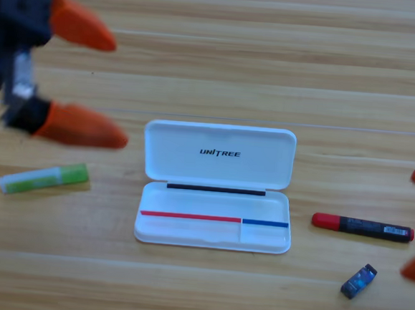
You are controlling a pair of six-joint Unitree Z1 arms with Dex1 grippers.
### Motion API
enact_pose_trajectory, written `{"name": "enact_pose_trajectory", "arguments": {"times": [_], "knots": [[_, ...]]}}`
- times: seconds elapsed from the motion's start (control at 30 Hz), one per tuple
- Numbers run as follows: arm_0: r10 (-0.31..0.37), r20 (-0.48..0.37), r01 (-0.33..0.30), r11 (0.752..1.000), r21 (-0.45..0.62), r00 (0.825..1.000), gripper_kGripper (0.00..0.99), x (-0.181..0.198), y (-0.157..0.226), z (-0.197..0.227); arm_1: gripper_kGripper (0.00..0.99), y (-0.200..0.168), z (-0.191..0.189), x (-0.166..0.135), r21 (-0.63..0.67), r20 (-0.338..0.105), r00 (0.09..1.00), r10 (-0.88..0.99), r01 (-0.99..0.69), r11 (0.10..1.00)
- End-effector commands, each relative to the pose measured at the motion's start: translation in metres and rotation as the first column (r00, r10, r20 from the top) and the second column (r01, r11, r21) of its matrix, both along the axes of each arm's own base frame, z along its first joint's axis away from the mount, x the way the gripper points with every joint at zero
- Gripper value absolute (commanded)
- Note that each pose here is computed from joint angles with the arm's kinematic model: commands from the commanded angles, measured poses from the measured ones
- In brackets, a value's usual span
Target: Clean up eraser and pencils
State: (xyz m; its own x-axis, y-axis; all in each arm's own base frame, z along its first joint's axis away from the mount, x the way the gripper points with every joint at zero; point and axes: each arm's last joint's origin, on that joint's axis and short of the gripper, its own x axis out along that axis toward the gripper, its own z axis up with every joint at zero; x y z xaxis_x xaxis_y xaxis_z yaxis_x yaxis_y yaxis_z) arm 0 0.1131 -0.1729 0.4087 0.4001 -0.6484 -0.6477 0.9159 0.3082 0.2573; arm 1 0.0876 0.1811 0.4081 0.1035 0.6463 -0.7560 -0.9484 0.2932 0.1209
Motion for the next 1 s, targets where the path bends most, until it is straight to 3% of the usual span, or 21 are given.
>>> {"name": "enact_pose_trajectory", "arguments": {"times": [0.03,0.13,0.17,0.23,0.4,0.43,0.5,0.67,0.73,0.8,0.87,1.0], "knots": [[0.046,0.098,-0.063,0.983,0.173,0.994,0.95,0.026,-0.03,-0.014,0.983,-0.013,-0.023,0.012,-0.114,0.014,0.933,-0.361,0.36,0.926],[0.084,0.222,-0.128,0.973,0.194,0.972,0.95,0.033,-0.018,-0.012,0.982,-0.011,-0.043,0.021,-0.202,0.026,0.869,-0.494,0.488,0.849],[0.085,0.235,-0.135,0.969,0.205,0.968,0.95,0.037,-0.015,-0.011,0.979,-0.007,-0.049,0.025,-0.237,0.004,0.844,-0.536,0.522,0.82],[0.086,0.246,-0.143,0.963,0.228,0.966,0.95,0.042,-0.011,-0.01,0.979,-0.006,-0.061,0.032,-0.293,-0.029,0.79,-0.613,0.579,0.761],[0.101,0.245,-0.163,0.955,0.249,0.964,0.948,0.045,-0.011,0.0,0.982,0.009,-0.094,0.044,-0.414,-0.046,0.709,-0.704,0.628,0.66],[0.122,0.286,-0.207,0.934,0.29,0.95,0.948,0.051,-0.014,-0.002,0.982,0.013,-0.1,0.047,-0.436,-0.048,0.691,-0.722,0.636,0.637],[0.149,0.341,-0.28,0.883,0.377,0.928,0.948,0.069,-0.018,-0.011,0.983,0.024,-0.114,0.052,-0.49,-0.094,0.627,-0.773,0.647,0.584],[0.185,0.32,-0.323,0.825,0.463,0.929,0.954,0.114,-0.006,-0.026,0.982,0.038,-0.143,0.067,-0.577,-0.105,0.384,-0.917,0.728,0.371],[0.188,0.3,-0.319,0.815,0.485,0.935,0.953,0.124,0.0,-0.031,0.982,0.042,-0.151,0.074,-0.591,-0.102,0.363,-0.926,0.727,0.35],[0.204,0.273,-0.322,0.797,0.512,0.94,0.953,0.137,0.005,-0.042,0.982,0.043,-0.159,0.081,-0.591,-0.063,0.339,-0.939,0.746,0.309],[0.221,0.24,-0.318,0.787,0.529,0.945,0.953,0.154,0.016,-0.05,0.982,0.041,-0.167,0.086,-0.607,-0.058,0.274,-0.96,0.754,0.251],[0.229,0.167,-0.283,0.769,0.573,0.959,0.953,0.174,0.033,-0.072,0.946,0.039,-0.179,0.092,-0.625,-0.11,0.142,-0.984,0.76,0.179]]}}
